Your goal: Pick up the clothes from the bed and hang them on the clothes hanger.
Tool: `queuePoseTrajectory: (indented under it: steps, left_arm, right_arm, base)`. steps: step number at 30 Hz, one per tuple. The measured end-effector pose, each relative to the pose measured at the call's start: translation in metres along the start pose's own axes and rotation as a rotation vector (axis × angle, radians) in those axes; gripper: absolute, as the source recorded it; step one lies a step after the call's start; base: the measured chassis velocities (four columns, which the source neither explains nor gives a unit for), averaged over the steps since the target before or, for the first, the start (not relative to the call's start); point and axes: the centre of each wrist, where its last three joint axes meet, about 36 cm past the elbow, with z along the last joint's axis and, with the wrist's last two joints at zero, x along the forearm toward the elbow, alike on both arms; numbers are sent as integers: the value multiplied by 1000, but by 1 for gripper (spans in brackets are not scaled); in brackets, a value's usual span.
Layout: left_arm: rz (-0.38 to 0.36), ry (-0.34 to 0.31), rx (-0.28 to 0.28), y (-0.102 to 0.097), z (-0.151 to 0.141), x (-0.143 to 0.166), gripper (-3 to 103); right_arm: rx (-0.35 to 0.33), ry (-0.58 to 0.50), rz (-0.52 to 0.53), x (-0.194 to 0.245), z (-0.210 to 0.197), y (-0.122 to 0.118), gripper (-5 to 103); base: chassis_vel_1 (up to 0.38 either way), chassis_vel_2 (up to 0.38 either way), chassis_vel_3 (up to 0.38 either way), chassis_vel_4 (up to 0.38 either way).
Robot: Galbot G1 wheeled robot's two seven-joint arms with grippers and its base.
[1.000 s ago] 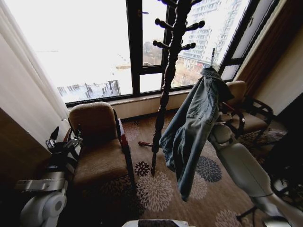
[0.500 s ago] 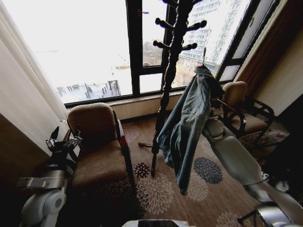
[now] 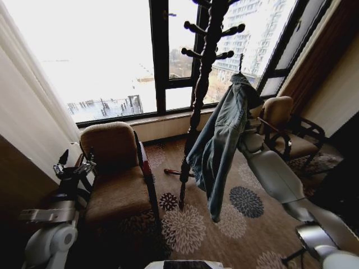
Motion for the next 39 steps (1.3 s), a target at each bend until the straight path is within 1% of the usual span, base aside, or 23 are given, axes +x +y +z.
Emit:
queuePoseTrajectory:
  steps: [3, 4, 8, 11, 15, 19, 20, 25, 30, 34, 39]
  left_arm:
    - [-1, 0, 0, 0, 1, -1, 100]
    - [-1, 0, 0, 0, 1, -1, 100]
    - [2, -1, 0, 0, 1, -1, 100]
    - [4, 0, -2, 0, 1, -1, 100]
    - [5, 2, -2, 0, 1, -1, 100]
    - [5, 1, 1, -1, 2, -1, 100]
    - [5, 1, 1, -1, 2, -1, 100]
    - [6, -1, 2, -1, 2, -1, 100]
    - [9, -3, 1, 0, 2, -2, 100]
    - [11, -3, -2, 1, 2, -2, 100]
    - [12, -1, -3, 4, 2, -2, 100]
  right_arm:
    - [-12, -14, -28, 9, -7, 11, 17]
    - [-12, -14, -28, 9, -7, 11, 17]
    - [-45, -37, -54, 24, -21, 25, 17]
    - [-44, -50, -58, 26, -25, 25, 17]
    - [-28, -59, -52, 24, -29, 18, 17]
    - [-5, -66, -36, 15, -35, 3, 17]
    - [-5, -66, -36, 15, -35, 3, 17]
    - [11, -47, -14, 11, -31, -9, 17]
    - [15, -26, 5, 11, -23, -12, 17]
    - [12, 0, 14, 11, -11, -9, 17]
    - [27, 15, 24, 6, -2, -11, 17]
  base:
    - [0, 0, 0, 0]
    - [0, 0, 0, 0]
    - [0, 0, 0, 0]
    - [0, 0, 0, 0]
    - [0, 0, 0, 0]
    - [0, 0, 0, 0]
    - [0, 0, 0, 0]
    - [0, 0, 0, 0]
    - [0, 0, 0, 0]
    - [0, 0, 0, 0]
    - [0, 0, 0, 0]
